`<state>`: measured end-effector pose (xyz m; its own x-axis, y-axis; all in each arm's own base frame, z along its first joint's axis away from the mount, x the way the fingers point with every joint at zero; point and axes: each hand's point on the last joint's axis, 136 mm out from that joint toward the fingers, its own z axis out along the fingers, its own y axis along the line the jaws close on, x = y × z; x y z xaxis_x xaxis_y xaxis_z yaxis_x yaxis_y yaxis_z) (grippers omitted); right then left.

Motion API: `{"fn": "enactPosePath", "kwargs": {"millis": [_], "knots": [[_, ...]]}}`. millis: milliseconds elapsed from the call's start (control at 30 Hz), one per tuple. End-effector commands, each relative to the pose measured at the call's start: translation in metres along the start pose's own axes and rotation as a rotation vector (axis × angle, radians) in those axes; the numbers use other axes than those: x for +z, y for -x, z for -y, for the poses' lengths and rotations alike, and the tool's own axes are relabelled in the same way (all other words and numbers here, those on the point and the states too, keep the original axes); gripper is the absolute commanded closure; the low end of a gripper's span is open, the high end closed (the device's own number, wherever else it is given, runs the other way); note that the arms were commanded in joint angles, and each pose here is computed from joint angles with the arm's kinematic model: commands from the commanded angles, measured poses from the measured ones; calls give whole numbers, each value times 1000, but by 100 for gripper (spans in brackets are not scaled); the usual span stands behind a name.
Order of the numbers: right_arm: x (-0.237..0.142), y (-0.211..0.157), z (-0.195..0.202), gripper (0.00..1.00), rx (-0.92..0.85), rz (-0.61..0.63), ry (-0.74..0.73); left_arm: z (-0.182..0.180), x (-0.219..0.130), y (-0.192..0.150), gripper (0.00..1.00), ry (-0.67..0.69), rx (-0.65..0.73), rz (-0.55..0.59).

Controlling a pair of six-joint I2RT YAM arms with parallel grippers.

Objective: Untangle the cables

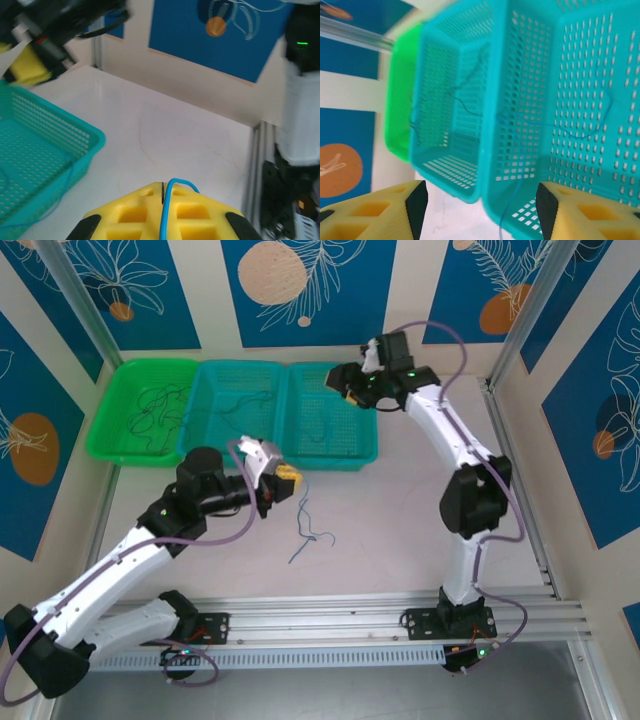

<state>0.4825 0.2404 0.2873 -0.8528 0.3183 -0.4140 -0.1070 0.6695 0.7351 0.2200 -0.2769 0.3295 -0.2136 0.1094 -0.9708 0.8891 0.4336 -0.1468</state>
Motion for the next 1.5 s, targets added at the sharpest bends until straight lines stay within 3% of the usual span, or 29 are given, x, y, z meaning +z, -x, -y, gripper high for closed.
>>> {"fn": "enactPosePath", "kwargs": {"millis": [0,133,333,467,667,700,733,800,933,1000,1167,1333,1467], "knots": [[-68,6,-34,39,-83,103,41,-25,10,50,100,139,26,95],[-125,-16,-49,39,-124,183,49,-74,38,69,100,313,49,62],[-190,-65,-33,39,-112,291,20,-140,85,94,100,395,43,42],[-219,-96,-20,39,-88,324,11,-190,109,102,100,471,35,5],[-240,-136,-5,39,-33,308,10,-247,148,85,100,524,-5,-101],[-242,-140,-3,39,-26,306,10,-255,154,81,90,527,-21,-115],[-244,-143,-1,39,-25,307,6,-260,159,78,67,524,-38,-129],[-246,-145,0,39,-29,308,-3,-264,165,75,44,513,-60,-154],[-246,-144,2,39,-48,299,-26,-247,170,83,13,427,-70,-152],[-239,-144,5,39,-50,280,-33,-232,169,88,6,387,-44,-158],[-210,-156,19,40,-54,178,-68,-180,146,98,3,267,13,-103],[-173,-183,30,40,-70,61,-94,-125,82,89,0,269,58,2],[-135,-215,29,40,-59,-67,-92,-75,27,62,0,238,88,27]]}}
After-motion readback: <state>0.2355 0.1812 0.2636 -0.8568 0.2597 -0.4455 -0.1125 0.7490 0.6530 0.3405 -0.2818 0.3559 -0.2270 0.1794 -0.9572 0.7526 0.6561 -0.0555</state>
